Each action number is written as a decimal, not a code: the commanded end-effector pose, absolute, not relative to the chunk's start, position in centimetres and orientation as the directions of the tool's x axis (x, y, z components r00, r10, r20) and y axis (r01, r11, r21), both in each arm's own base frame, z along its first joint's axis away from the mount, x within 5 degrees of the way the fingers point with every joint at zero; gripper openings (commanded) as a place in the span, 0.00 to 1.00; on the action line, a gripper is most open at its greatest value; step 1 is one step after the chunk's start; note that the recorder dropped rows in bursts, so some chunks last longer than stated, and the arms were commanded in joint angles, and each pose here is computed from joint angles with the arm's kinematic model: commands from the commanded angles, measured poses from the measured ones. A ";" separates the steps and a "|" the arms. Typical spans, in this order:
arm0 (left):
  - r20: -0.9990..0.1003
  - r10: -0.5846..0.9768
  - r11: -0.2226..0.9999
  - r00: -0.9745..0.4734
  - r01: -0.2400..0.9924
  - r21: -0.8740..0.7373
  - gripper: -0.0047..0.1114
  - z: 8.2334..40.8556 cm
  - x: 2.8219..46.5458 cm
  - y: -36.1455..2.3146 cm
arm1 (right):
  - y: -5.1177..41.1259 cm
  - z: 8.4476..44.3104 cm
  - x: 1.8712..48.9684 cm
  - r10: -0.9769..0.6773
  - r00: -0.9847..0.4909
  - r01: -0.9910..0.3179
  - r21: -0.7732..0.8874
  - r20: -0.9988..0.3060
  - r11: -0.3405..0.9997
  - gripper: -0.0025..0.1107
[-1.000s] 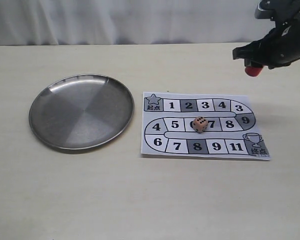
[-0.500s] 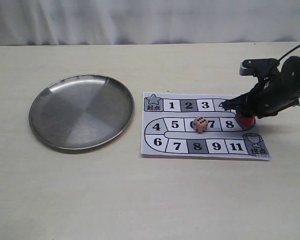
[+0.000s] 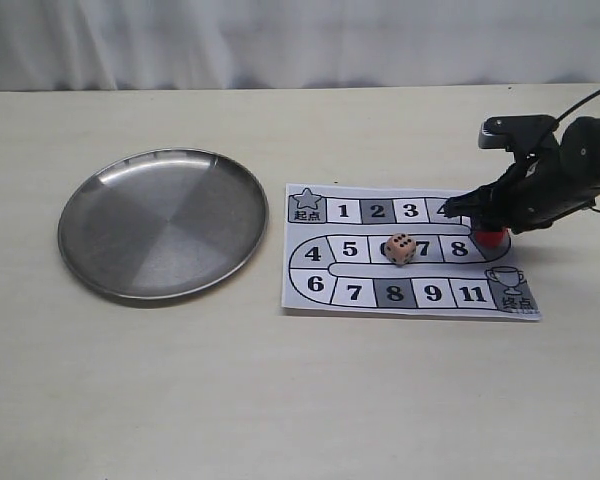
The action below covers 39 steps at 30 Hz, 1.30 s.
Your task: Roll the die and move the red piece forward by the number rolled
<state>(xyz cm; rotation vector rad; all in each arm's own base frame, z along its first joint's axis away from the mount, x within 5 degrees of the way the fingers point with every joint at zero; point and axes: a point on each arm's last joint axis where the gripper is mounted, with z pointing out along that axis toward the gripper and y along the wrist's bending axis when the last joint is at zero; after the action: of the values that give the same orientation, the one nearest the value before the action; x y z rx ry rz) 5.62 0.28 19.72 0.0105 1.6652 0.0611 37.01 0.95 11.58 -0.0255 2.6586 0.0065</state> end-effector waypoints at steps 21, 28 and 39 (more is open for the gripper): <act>-0.995 0.044 0.999 -0.085 -0.021 0.046 0.04 19.8 5.6 0.2 | 0.7 26.3 34.1 -0.015 -0.654 -0.019 -0.003 -0.756 1.000 0.29; -0.995 0.044 0.999 -0.085 -0.021 0.046 0.04 19.8 5.6 0.2 | 0.7 31.9 26.7 0.018 -0.375 -0.016 0.026 -0.927 1.000 0.06; -0.995 0.044 0.999 -0.085 -0.021 0.046 0.04 19.8 5.6 0.2 | 0.2 27.4 14.3 0.122 -0.082 0.000 0.122 -0.989 0.993 0.06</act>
<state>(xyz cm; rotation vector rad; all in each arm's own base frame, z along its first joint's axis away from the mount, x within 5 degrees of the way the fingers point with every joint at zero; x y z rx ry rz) 5.62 0.28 19.72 0.0105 1.6652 0.0611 16.48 0.35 28.25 0.0619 1.7397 0.0774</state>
